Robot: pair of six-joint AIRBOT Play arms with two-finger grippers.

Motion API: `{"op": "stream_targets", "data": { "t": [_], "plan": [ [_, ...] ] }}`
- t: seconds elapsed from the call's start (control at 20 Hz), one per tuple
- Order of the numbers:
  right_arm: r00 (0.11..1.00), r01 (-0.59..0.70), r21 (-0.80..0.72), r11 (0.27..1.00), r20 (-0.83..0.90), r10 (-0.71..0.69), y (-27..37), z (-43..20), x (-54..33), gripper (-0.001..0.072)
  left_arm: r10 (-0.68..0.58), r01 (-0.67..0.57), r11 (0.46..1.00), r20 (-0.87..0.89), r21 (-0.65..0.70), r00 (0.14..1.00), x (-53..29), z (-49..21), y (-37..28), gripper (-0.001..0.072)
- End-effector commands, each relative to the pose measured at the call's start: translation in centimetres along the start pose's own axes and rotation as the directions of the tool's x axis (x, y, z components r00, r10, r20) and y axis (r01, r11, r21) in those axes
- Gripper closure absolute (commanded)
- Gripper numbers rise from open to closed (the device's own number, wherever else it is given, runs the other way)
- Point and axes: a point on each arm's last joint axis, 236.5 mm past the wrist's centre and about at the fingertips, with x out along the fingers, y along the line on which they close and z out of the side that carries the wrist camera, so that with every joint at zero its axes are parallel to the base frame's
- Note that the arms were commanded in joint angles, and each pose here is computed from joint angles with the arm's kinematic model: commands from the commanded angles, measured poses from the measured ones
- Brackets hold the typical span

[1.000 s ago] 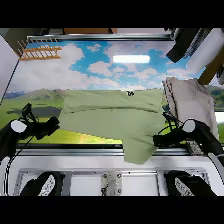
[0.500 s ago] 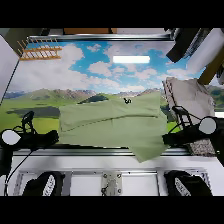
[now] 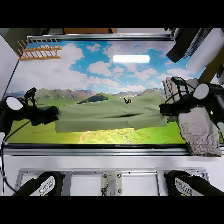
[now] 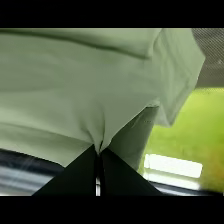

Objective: Fold the clothes and pants, and hang the long-sleeved shirts on hangers.

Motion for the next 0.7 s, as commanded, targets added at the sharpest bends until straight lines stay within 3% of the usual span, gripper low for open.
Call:
{"op": "stream_targets", "data": {
  "t": [0.0, 0.2, 0.45, 0.5, 0.55, 0.6, 0.65],
  "plan": [
    [0.998, 0.007, 0.007, 1.0, 0.065, -0.007, -0.8, 6.1, 2.4, 0.0692, 0.001, -0.002, 1.0, -0.019, -0.011, 1.0, 2.5, 4.4, -0.2, 0.07],
    [0.992, 0.005, 0.024, 1.0, 0.127, -0.008, -1.5, 10.5, 5.4, 0.0691, 0.005, -0.006, 1.0, -0.049, -0.023, 0.999, 5.1, 7.3, 0.1, 0.07],
    [0.973, -0.086, 0.083, 0.993, 0.222, 0.066, -0.4, 13.6, 7.8, 0.0678, -0.032, 0.028, 0.998, -0.08, -0.05, 0.996, 7.6, 9.6, -0.6, 0.0699],
    [0.965, -0.107, 0.096, 0.99, 0.248, 0.08, -0.1, 14.3, 7.8, 0.0665, -0.044, 0.041, 0.998, -0.058, -0.053, 0.997, 7.6, 10.5, -0.9, 0.0568],
    [0.954, -0.129, 0.107, 0.986, 0.284, 0.094, 0.2, 15.2, 7.6, 0.0473, -0.053, 0.051, 0.997, -0.027, -0.049, 0.998, 7.2, 11.5, -1.3, 0.0331],
    [0.942, -0.149, 0.116, 0.982, 0.319, 0.105, 0.5, 16.0, 7.3, 0.0168, -0.075, 0.075, 0.996, 0.009, -0.045, 0.997, 6.2, 12.7, -2.2, 0.0257],
    [0.934, -0.156, 0.119, 0.981, 0.341, 0.107, 0.4, 16.6, 6.6, 0.0025, -0.088, 0.089, 0.995, 0.039, -0.035, 0.995, 5.2, 13.7, -2.8, 0.0257]
  ]
}}
